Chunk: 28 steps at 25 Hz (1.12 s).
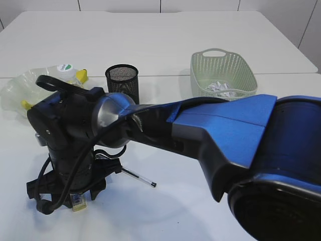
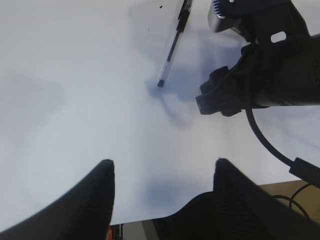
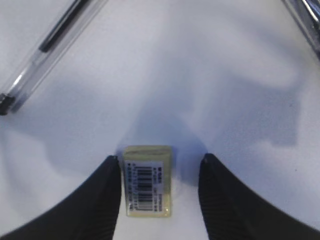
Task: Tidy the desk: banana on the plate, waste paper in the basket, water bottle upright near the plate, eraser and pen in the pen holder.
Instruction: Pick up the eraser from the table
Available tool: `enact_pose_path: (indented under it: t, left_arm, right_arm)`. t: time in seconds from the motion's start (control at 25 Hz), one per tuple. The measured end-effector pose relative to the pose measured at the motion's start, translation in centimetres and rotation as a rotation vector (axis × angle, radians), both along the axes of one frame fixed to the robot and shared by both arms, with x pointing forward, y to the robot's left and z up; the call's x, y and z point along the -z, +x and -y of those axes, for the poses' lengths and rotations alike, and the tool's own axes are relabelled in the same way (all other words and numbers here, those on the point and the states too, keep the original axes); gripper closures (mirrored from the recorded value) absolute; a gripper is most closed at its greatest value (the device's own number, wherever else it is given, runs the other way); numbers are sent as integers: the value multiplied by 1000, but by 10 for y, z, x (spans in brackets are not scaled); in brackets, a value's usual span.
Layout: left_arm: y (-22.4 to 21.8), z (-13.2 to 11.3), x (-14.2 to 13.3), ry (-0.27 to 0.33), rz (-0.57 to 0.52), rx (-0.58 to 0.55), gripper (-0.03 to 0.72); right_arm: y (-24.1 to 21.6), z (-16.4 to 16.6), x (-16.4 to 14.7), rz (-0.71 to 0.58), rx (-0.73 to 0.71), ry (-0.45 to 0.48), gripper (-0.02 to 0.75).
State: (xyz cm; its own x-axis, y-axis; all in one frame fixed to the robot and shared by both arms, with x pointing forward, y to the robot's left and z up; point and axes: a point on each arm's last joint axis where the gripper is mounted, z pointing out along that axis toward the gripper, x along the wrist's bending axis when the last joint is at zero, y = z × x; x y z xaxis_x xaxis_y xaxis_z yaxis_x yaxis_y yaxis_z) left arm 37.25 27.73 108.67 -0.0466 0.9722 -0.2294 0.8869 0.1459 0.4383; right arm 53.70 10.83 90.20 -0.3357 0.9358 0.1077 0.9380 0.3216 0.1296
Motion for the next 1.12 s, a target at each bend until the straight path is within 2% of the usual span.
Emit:
enact_pose_path:
  t: [0.16,0.28,0.4,0.64,0.88,1.12]
  left_arm:
    - [0,0,0,0,0,0,243]
    - [0,0,0,0,0,0,243]
    - [0,0,0,0,1,0,244]
    - [0,0,0,0,1,0,244]
    - [0,0,0,0,1,0,243]
    - [0,0,0,0,1,0,244]
  right_arm:
    - [0,0,0,0,0,0,447]
    - [0,0,1,-2,2,-2,534]
    - [0,0,1,-2,2,-2,571]
    - [1,-1,-2,-1,-30,-9,594]
    - [-1,2,-6,-20,-146,-66,594]
    - [-1,3,-11,3,-269,-74,594]
